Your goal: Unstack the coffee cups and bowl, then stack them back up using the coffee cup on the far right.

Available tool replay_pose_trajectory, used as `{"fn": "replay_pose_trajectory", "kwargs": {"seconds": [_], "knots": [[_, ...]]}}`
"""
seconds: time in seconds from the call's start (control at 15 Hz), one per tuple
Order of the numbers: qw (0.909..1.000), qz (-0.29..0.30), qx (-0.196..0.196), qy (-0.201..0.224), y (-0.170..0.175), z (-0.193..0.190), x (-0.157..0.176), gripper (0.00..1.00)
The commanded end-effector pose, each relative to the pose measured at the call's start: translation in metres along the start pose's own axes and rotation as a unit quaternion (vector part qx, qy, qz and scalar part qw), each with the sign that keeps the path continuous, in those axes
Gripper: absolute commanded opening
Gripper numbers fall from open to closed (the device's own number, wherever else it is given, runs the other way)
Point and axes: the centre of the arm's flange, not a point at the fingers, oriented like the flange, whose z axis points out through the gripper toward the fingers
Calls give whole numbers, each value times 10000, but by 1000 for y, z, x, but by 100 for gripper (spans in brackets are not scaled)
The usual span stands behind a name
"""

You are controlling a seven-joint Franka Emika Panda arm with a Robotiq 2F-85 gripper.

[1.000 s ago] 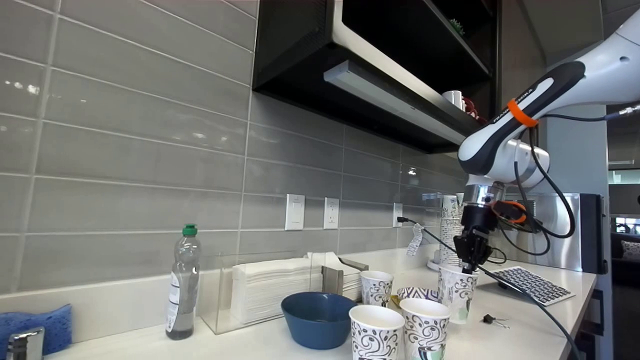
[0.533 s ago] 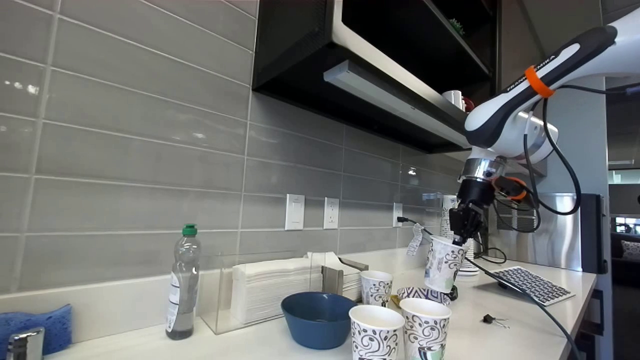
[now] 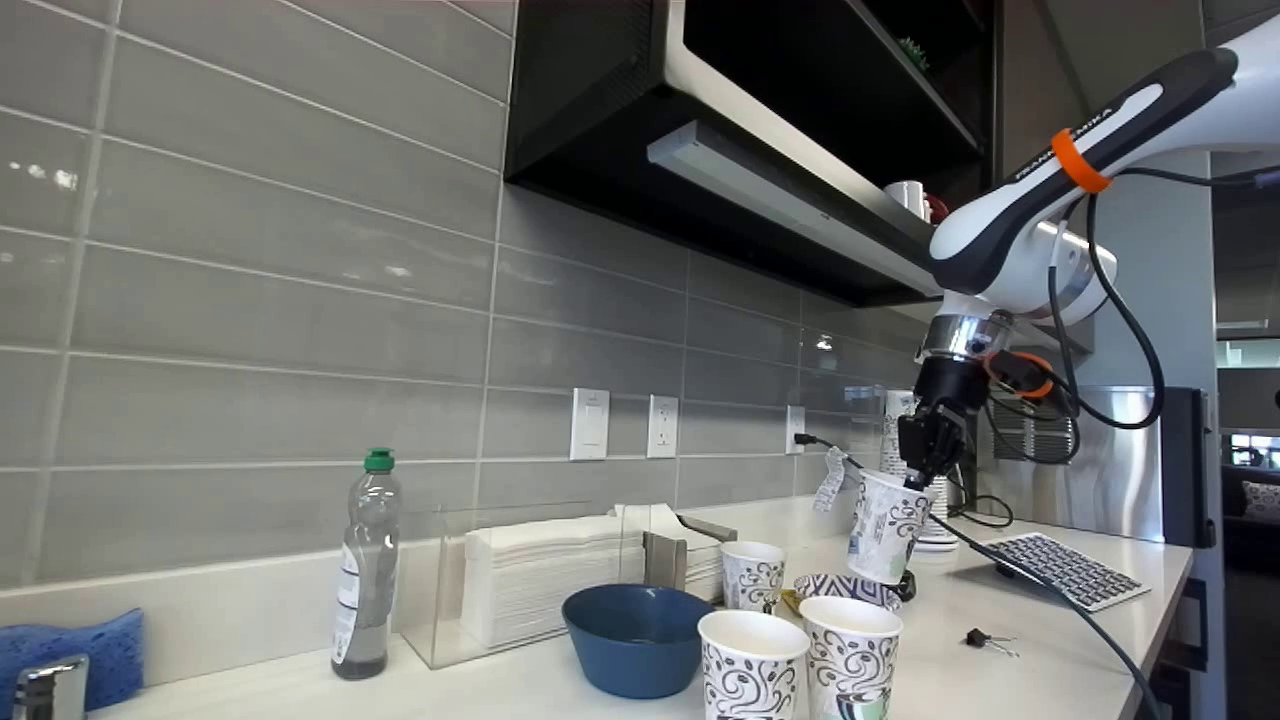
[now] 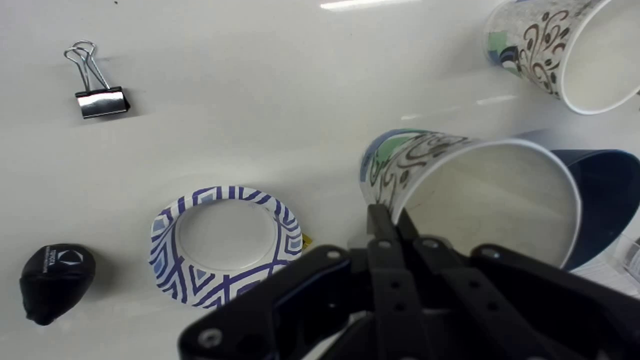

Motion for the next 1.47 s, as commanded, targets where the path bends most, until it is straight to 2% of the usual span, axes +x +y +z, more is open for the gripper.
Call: {"fn": "replay_pose_trajectory", "kwargs": {"seconds": [0.0,0.33,0.6,0.93,1.13,1.4], "knots": [[10000,-1,0,0,0,0,0,3],[9997,-255,-28,-60,-24,-17,14,1],[9978,-640,34,-167,-65,-25,42,1],[9953,-965,-6,-99,-112,-19,77,1],[9947,-1018,-136,-45,-119,-14,100,1],[9946,-971,-354,16,-107,-5,119,1]]}}
